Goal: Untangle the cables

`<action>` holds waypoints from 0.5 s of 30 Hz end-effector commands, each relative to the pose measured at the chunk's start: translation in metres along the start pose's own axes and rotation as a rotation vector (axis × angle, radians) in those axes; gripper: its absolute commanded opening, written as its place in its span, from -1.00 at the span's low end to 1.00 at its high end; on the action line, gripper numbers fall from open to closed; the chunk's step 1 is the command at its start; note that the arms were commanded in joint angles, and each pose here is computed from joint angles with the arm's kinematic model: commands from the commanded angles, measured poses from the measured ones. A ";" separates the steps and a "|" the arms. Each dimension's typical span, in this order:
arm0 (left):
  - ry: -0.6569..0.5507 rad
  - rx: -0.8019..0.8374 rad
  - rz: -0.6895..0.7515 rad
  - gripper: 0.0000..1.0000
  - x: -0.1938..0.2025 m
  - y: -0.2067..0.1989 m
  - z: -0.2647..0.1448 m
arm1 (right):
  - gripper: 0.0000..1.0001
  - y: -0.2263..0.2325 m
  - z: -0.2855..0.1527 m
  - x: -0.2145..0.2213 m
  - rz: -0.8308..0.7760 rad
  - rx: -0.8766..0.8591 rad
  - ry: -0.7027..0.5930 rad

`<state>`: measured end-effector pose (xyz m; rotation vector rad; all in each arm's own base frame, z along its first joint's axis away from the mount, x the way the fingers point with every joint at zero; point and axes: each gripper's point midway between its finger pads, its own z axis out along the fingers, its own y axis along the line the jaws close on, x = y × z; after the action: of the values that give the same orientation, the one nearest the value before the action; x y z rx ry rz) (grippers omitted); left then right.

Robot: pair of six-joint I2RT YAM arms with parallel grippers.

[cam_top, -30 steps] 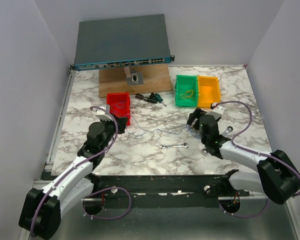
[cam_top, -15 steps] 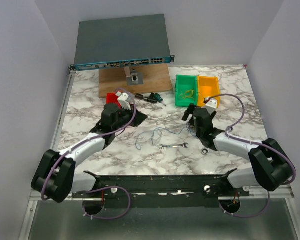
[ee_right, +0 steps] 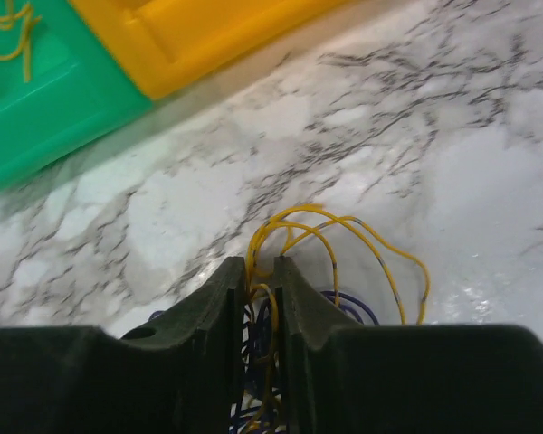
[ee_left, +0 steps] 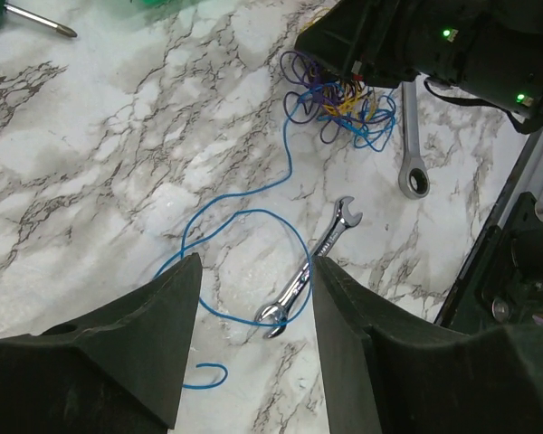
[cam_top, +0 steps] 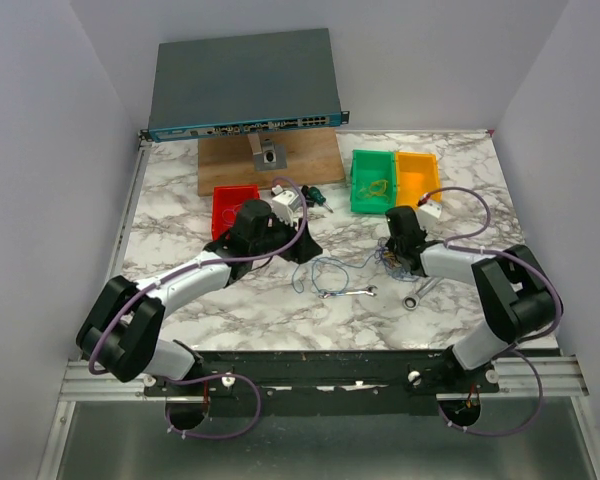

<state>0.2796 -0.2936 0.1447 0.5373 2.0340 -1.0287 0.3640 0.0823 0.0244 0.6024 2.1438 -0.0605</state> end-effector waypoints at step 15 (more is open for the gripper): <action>-0.018 0.092 0.104 0.29 -0.003 -0.022 -0.001 | -0.99 0.077 -0.099 -0.056 0.117 -0.533 -0.001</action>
<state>0.2735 -0.2968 0.1381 0.5971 2.0414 -1.0152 0.3539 0.1270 0.1118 0.4768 1.9837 0.4015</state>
